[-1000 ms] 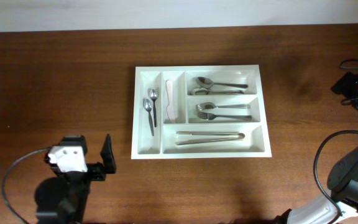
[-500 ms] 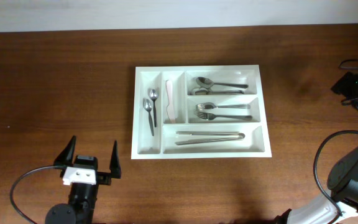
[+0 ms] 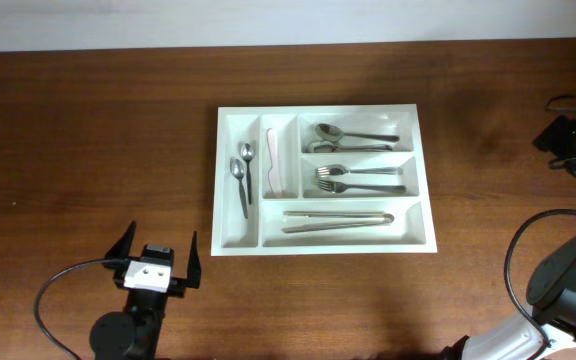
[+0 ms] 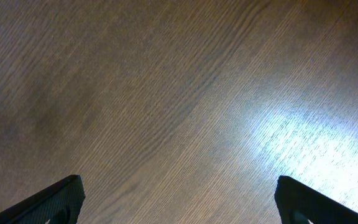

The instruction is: Pack container

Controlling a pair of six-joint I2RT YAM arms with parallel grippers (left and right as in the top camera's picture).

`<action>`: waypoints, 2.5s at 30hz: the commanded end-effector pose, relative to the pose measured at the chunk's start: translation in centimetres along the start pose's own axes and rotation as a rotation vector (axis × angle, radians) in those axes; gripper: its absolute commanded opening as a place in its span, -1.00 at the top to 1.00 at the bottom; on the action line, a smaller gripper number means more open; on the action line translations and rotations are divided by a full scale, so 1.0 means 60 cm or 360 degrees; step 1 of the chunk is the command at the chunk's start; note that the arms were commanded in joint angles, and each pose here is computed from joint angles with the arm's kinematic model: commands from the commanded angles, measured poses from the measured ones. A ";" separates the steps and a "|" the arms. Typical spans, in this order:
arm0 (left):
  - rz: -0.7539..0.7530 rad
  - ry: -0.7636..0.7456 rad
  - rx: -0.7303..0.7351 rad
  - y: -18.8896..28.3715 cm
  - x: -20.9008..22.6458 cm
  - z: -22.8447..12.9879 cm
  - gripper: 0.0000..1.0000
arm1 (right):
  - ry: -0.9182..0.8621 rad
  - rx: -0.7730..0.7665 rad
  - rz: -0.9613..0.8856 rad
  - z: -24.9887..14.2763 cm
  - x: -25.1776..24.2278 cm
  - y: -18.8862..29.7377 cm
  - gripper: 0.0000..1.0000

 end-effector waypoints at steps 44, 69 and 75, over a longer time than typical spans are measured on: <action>0.0072 -0.0002 0.0078 -0.011 0.008 -0.050 -0.98 | -0.0011 -0.0026 0.0004 0.008 0.001 0.006 -0.97; 0.0072 -0.0002 0.0078 -0.011 0.008 -0.050 -0.98 | -0.0040 -0.0341 0.0073 0.020 -0.005 0.134 -0.97; 0.0072 -0.0002 0.0078 -0.011 0.008 -0.050 -0.98 | 0.0006 -0.0805 0.0325 -0.003 0.040 0.270 -0.97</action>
Point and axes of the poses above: each gripper's point midway between its finger pads, its own y axis back along the fingers, its own x axis along the line the jaws close on, z = x × y, the point moved 5 cm from there along y, back along the fingers, and after that the axes turned 6 degrees about y, right-handed, at the moved point
